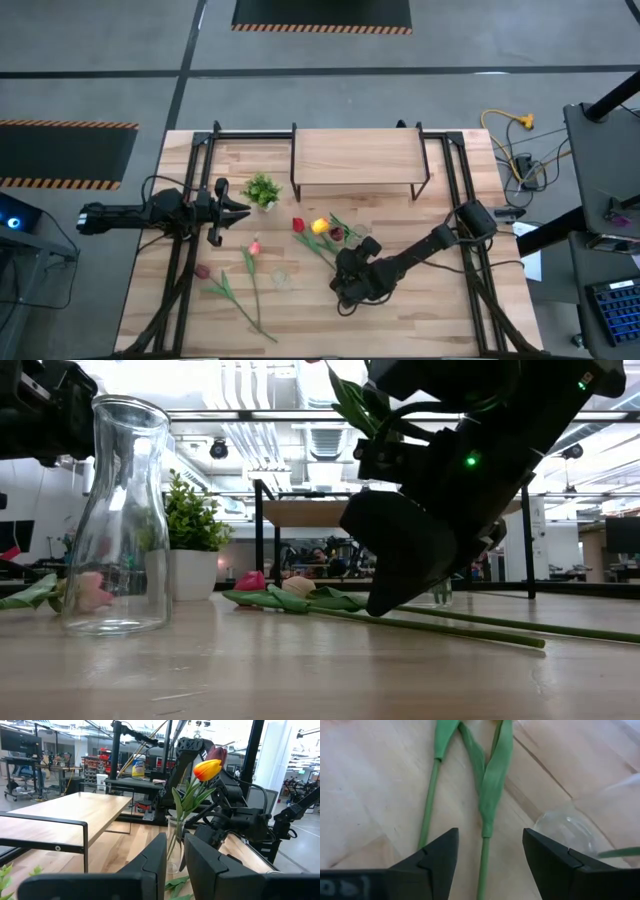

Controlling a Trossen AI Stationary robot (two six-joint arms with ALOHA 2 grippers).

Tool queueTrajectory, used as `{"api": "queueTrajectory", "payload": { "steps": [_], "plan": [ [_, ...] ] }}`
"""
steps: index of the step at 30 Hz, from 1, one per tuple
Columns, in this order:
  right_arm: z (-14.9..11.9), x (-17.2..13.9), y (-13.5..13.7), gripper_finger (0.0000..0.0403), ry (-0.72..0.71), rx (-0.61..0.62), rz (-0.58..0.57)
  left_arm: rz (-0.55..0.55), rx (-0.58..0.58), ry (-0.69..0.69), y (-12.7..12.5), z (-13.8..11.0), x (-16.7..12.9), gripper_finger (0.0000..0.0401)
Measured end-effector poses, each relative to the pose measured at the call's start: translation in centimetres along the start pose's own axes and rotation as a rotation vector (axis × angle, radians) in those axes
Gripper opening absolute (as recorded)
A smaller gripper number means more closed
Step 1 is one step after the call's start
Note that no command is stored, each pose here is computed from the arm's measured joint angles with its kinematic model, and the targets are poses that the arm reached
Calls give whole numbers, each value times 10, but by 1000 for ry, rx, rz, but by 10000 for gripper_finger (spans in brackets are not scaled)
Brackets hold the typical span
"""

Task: Pick and place flowers into a vace then onto a shelf
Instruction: Put the light pink tulip into the right transparent vase

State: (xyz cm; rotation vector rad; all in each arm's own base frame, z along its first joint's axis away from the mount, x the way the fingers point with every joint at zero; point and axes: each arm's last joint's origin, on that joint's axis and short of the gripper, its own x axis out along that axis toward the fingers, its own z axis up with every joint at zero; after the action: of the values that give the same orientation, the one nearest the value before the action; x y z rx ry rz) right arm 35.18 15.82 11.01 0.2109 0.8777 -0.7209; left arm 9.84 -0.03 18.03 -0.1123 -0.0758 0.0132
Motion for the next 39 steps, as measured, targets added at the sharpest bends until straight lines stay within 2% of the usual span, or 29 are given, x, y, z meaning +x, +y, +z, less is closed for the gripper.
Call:
{"api": "queueTrajectory", "payload": {
  "steps": [5, 20, 28, 32, 39],
  "plan": [
    [1, 0, 0, 178, 36, 9, 21, 1, 0, 0, 0, 0, 0, 51],
    [0, 0, 1, 18, 106, -6, 65, 0, 0, 0, 0, 0, 0, 51],
    [2, -9, -4, 10, 181, -35, 86, 0, 0, 0, 0, 0, 0, 51],
    [0, -21, -9, 9, 224, -43, 74, 0, 0, 0, 0, 0, 0, 51],
    [-2, -52, -13, 9, 214, -87, 100, 0, 0, 0, 0, 0, 0, 51]
  ]
}}
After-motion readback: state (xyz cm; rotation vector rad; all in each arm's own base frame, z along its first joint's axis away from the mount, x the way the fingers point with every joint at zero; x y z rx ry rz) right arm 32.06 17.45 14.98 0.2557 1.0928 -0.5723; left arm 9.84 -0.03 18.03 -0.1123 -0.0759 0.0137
